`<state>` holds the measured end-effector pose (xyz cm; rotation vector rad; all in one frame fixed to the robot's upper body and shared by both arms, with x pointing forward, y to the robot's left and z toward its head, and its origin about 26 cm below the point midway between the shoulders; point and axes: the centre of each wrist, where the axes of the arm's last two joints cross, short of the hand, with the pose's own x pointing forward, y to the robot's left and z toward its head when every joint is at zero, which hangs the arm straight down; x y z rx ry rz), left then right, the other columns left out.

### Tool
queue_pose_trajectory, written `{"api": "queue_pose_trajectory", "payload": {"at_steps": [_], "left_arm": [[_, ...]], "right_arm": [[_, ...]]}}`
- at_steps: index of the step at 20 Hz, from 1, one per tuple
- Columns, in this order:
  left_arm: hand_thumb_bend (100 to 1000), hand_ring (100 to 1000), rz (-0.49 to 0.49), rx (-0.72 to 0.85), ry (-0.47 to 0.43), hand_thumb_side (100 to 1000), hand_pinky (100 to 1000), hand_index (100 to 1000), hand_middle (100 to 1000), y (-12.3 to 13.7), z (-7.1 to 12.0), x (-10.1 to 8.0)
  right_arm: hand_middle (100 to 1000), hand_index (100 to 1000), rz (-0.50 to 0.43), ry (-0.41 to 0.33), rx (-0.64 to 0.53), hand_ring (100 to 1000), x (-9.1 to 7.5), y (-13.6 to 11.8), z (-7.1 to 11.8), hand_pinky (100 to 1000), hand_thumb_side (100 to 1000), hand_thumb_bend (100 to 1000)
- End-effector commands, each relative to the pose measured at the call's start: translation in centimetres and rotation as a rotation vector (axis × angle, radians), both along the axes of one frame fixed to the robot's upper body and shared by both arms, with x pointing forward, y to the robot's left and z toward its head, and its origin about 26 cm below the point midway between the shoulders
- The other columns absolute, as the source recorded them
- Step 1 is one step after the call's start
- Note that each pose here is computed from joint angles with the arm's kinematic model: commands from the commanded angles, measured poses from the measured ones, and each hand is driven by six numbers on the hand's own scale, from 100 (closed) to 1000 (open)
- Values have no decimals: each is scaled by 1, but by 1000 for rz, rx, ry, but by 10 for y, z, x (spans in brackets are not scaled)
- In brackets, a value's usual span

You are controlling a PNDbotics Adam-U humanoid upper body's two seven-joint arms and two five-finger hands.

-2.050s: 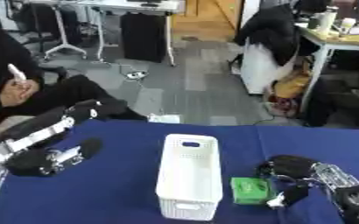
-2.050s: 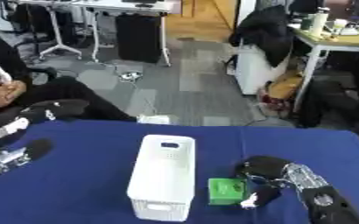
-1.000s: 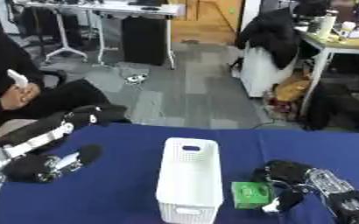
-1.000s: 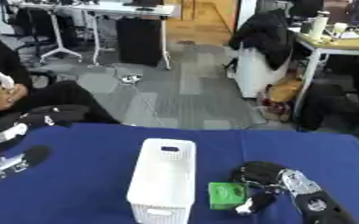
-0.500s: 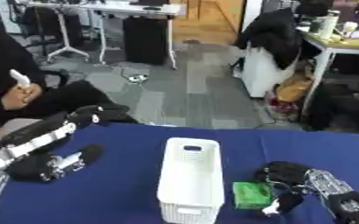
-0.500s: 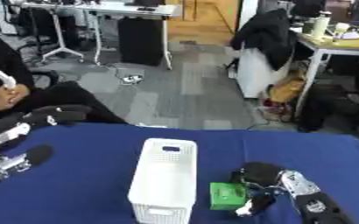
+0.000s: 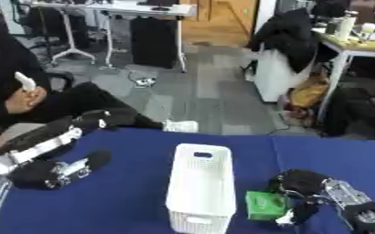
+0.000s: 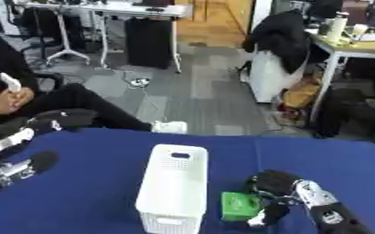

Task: Pick up objects on the table and place them in the box.

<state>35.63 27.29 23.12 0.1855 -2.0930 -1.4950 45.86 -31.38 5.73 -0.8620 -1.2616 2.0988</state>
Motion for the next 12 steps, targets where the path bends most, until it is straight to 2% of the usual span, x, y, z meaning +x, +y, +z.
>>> {"api": "queue_pose_trajectory", "payload": {"at_steps": [1,4,8,10,12], "left_arm": [[110,970,-19,1,-43,1000,864,987,1000,-2,14,-2],[110,970,-19,1,-43,1000,864,987,1000,-3,14,-2],[110,969,-20,2,-43,1000,864,987,1000,-3,14,-3],[110,969,-20,2,-43,1000,864,987,1000,-3,14,-3],[110,969,-20,2,-43,1000,864,987,1000,-3,14,-3]], "right_arm": [[575,744,-3,-36,6,490,2,-6,8,276,944,694],[540,715,1,-36,8,459,2,-7,6,222,869,709],[487,677,-4,-47,20,399,1,-10,4,100,814,717],[465,656,-12,-57,29,372,0,-11,4,100,803,717],[408,598,-17,-73,43,318,0,-11,4,100,763,721]]}}
